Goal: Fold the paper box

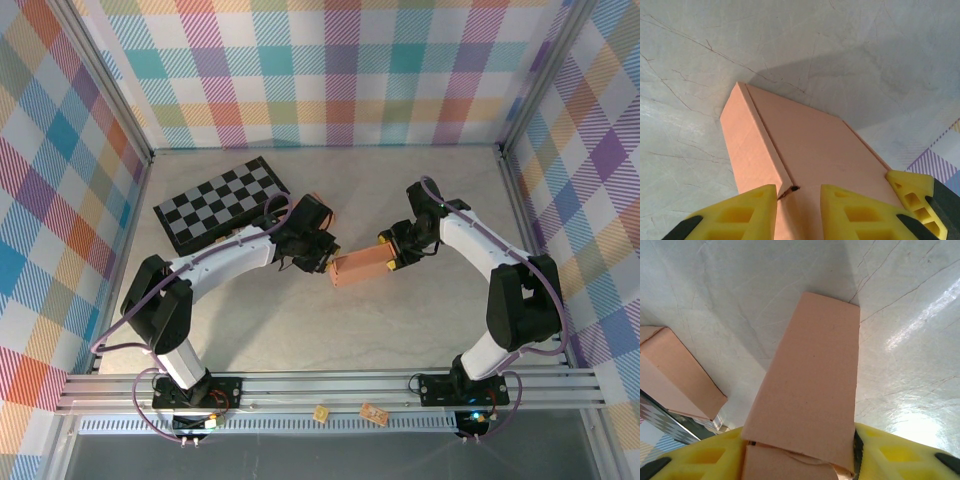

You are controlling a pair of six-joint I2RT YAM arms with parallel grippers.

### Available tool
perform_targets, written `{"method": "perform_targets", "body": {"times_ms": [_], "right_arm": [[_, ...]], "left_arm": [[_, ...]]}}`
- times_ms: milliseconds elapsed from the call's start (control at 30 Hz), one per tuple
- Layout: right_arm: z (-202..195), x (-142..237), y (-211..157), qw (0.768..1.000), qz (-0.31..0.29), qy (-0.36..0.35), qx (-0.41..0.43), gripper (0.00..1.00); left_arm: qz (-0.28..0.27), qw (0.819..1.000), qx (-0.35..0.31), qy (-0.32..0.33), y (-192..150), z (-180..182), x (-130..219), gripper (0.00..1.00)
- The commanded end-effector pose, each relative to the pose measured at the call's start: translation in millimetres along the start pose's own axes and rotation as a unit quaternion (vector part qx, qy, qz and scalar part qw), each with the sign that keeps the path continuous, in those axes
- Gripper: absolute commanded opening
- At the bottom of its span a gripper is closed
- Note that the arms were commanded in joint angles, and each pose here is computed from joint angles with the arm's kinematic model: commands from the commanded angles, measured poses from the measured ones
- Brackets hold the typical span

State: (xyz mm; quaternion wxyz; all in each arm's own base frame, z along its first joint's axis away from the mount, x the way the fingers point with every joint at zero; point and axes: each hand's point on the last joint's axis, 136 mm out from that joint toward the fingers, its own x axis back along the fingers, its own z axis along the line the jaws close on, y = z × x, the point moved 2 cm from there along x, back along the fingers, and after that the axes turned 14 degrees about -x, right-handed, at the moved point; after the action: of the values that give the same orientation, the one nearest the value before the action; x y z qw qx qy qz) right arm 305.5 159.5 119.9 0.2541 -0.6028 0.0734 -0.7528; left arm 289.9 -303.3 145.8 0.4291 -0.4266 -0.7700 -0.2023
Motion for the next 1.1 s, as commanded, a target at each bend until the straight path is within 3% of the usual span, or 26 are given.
{"method": "perform_targets", "body": {"times_ms": [0, 233, 333, 400, 467, 567, 733, 800, 867, 933, 1000, 1067], "right_arm": [[-2, -1, 2, 1.000, -0.010, -0.016, 0.004, 0.49], [6, 1, 1, 1.000, -0.012, -0.009, -0.003, 0.51], [10, 2, 1, 1.000, -0.017, -0.008, -0.005, 0.51], [11, 3, 2, 1.000, -0.021, -0.009, -0.007, 0.51], [12, 2, 3, 1.000, -0.022, -0.010, -0.008, 0.51], [12, 0, 3, 1.000, -0.020, -0.014, -0.011, 0.50], [13, 0, 4, 1.000, -0.023, -0.013, -0.011, 0.50], [13, 0, 3, 1.000, -0.023, -0.013, -0.011, 0.50], [13, -1, 3, 1.000, -0.022, -0.014, -0.012, 0.50], [12, 0, 3, 1.000, -0.022, -0.015, -0.011, 0.50], [12, -1, 4, 1.000, -0.022, -0.016, -0.014, 0.50], [12, -2, 4, 1.000, -0.021, -0.017, -0.014, 0.50]], "left_arm": [[0.005, 1.000, -0.009, 0.020, -5, 9, -7, 0.29], [-0.054, 0.998, -0.036, -0.018, 18, -16, 27, 0.45], [-0.056, 0.988, -0.139, -0.048, 17, -47, 43, 0.46], [-0.059, 0.969, -0.240, -0.026, 13, -55, 54, 0.46], [-0.086, 0.919, -0.384, 0.022, 12, -54, 64, 0.47], [-0.086, 0.849, -0.517, 0.069, 7, -43, 66, 0.50], [-0.107, 0.705, -0.696, 0.084, -18, -51, 55, 0.56], [-0.101, 0.658, -0.738, 0.108, -24, -48, 44, 0.58], [-0.104, 0.599, -0.783, 0.132, -33, -45, 32, 0.62], [-0.107, 0.566, -0.805, 0.139, -37, -42, 22, 0.64], [-0.103, 0.554, -0.813, 0.147, -36, -36, 13, 0.65], [-0.105, 0.531, -0.824, 0.165, -35, -32, 5, 0.65]]}}
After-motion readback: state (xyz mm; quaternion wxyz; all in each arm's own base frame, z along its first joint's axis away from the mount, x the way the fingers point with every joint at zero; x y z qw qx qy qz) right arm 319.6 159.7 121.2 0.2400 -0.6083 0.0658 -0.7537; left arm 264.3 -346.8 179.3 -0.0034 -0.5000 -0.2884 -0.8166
